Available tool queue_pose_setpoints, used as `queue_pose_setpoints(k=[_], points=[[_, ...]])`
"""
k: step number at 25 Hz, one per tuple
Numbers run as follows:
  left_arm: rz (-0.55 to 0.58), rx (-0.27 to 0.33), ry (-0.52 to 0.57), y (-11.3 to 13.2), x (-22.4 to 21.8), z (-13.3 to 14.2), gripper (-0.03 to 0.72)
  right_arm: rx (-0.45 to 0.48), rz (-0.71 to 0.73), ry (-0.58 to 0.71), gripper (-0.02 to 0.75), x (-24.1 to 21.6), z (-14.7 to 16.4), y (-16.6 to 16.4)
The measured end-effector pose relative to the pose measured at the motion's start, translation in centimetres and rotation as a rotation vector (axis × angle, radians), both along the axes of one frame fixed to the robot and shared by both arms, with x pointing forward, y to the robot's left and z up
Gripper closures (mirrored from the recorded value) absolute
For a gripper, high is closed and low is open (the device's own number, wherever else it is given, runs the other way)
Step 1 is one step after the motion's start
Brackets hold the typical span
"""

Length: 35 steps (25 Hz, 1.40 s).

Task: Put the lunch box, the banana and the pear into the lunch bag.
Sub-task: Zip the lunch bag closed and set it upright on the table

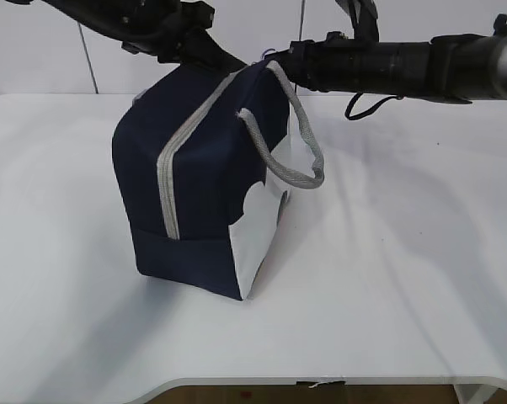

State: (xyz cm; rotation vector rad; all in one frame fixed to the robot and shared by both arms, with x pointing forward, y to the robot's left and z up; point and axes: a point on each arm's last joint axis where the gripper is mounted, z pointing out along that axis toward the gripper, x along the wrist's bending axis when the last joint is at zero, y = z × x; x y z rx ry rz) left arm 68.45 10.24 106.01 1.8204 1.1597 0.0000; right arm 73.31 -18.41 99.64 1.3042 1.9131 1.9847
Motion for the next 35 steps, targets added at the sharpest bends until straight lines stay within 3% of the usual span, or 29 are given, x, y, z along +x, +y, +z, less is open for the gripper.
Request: queue_pose_setpoints(k=[6,20,35], points=[[-0.066,0.019,-0.069,0.0,-1.2,2.3,0.67,0.022,0.01,0.008,0.731,0.0,0.3,0.1],[-0.18,0.063,-0.144,0.2,-2.8,4.4,0.673,0.04,0.011,0.025,0.731,0.0,0.4,0.1],[-0.231,0.057,-0.205,0.6,-4.6,7.1,0.673,0.062,0.018,0.05,0.731,0.1,-0.3,0.2]])
